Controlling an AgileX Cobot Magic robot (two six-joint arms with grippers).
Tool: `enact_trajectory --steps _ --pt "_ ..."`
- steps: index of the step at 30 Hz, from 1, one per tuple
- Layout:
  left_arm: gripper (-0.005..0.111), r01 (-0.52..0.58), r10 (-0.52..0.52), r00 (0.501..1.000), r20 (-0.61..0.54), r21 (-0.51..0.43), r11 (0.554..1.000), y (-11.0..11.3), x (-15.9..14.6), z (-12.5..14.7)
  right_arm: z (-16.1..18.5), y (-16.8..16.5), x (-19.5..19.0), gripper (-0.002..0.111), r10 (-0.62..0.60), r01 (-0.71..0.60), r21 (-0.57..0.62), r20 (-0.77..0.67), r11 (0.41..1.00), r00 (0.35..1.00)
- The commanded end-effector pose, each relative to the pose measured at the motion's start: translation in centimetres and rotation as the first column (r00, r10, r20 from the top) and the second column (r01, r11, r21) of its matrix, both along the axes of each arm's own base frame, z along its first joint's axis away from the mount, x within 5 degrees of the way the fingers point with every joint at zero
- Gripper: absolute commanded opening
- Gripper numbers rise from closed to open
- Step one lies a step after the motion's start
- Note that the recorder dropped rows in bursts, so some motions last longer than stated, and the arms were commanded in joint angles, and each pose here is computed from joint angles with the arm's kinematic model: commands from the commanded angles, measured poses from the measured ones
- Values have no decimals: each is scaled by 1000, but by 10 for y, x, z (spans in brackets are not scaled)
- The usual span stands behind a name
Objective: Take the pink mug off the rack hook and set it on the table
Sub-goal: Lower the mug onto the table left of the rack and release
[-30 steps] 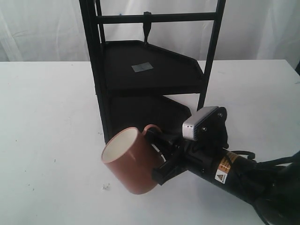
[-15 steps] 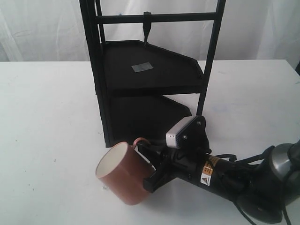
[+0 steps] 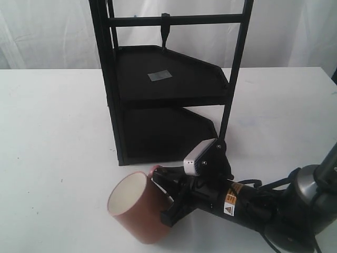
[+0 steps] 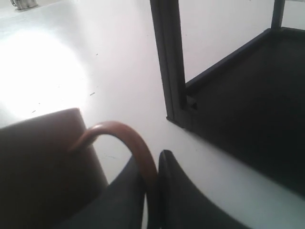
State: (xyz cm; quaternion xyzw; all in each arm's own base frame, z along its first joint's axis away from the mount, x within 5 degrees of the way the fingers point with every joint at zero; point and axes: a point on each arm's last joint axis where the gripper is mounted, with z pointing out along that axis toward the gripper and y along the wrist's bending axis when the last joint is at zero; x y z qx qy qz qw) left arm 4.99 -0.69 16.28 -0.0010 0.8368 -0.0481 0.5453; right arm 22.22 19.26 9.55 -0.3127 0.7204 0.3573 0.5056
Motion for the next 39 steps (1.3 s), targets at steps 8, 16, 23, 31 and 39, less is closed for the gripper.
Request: enact_trajectory --steps 8,16,23,31,39 --pt "0 2 -2 1000 3 -8 1000 0 0 0 16 -7 13 0 -101 100 20 94 995 990" --pt "0 2 -2 1000 3 -8 1000 0 0 0 22 3 38 0 -120 113 53 163 992 979" --pt "0 2 -2 1000 3 -8 1000 0 0 0 4 8 45 0 -112 110 27 140 994 984" --pt "0 2 -2 1000 3 -8 1000 0 0 0 -4 7 44 0 -100 105 -18 165 994 981" --pt "0 2 -2 1000 3 -8 1000 0 0 0 -4 7 44 26 -85 102 -61 230 993 969"
